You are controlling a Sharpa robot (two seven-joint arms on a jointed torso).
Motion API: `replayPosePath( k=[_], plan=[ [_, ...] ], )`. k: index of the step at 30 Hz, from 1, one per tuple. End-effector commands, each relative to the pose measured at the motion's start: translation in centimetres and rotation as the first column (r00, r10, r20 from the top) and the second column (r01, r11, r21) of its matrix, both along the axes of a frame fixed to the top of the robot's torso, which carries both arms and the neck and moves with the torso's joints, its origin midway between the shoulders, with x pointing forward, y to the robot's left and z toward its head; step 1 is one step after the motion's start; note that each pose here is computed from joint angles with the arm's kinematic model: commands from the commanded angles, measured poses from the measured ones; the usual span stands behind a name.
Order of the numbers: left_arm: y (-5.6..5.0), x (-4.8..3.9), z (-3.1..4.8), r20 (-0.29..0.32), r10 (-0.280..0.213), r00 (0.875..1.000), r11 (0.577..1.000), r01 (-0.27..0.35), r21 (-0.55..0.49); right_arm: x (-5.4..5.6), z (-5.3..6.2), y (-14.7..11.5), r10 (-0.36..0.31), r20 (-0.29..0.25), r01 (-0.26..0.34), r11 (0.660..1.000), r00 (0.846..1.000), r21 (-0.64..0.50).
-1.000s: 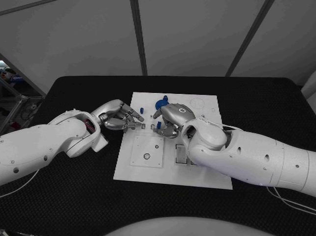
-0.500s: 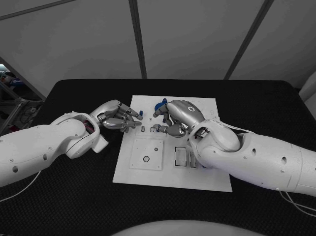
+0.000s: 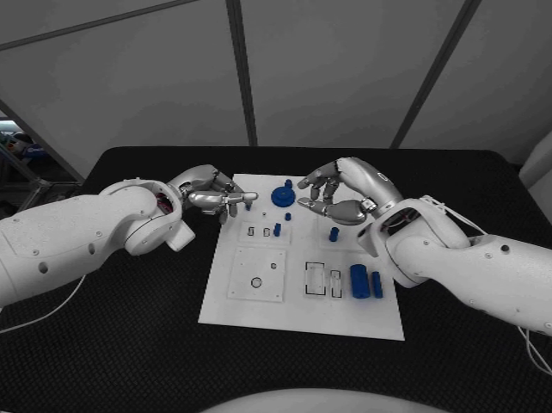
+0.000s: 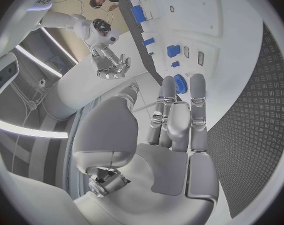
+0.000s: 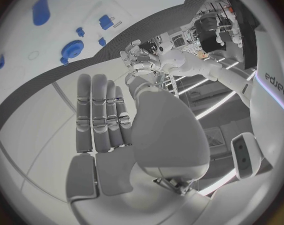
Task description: Assemble the parts on the task board
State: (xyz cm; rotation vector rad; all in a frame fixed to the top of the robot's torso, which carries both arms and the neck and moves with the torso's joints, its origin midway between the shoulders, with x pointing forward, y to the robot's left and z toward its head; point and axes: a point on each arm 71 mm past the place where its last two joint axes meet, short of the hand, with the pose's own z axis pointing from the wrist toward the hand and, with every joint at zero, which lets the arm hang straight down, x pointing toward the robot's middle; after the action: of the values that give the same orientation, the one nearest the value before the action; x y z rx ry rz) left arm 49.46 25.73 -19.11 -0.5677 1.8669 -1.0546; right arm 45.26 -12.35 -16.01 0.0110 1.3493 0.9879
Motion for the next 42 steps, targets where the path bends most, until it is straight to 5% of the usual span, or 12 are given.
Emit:
replayPosePath(
  k=[1, 5, 11, 19, 30, 42],
  plan=[
    [-0.4, 0.28, -0.47, -0.156, -0.044, 0.987, 0.994, 0.059, 0.096, 0.4, -0.4, -1.2, 0.050, -0.192, -0.012, 0.981, 0.980, 0.192],
    [-1.1, 1.61, 0.24, -0.214, -0.051, 0.976, 0.974, 0.096, 0.206, 0.8, -1.0, -3.2, 0.089, -0.328, 0.010, 0.957, 0.941, 0.289],
    [-2.8, 3.52, 1.36, -0.242, -0.073, 0.967, 0.926, 0.156, 0.343, 1.2, -1.4, -5.4, 0.085, -0.389, 0.053, 0.943, 0.917, 0.330],
    [-5.0, 5.17, 2.37, -0.257, -0.074, 0.963, 0.849, 0.197, 0.490, 1.3, -1.1, -7.0, 0.053, -0.385, 0.083, 0.941, 0.921, 0.328],
    [-7.7, 5.70, 1.61, -0.290, -0.081, 0.954, 0.752, 0.250, 0.610, 1.7, -0.9, -8.1, 0.023, -0.380, 0.114, 0.936, 0.925, 0.334],
    [-9.0, 5.97, 1.16, -0.321, -0.089, 0.943, 0.695, 0.290, 0.658, 1.8, -0.9, -8.2, 0.002, -0.381, 0.135, 0.933, 0.925, 0.334]
  ],
)
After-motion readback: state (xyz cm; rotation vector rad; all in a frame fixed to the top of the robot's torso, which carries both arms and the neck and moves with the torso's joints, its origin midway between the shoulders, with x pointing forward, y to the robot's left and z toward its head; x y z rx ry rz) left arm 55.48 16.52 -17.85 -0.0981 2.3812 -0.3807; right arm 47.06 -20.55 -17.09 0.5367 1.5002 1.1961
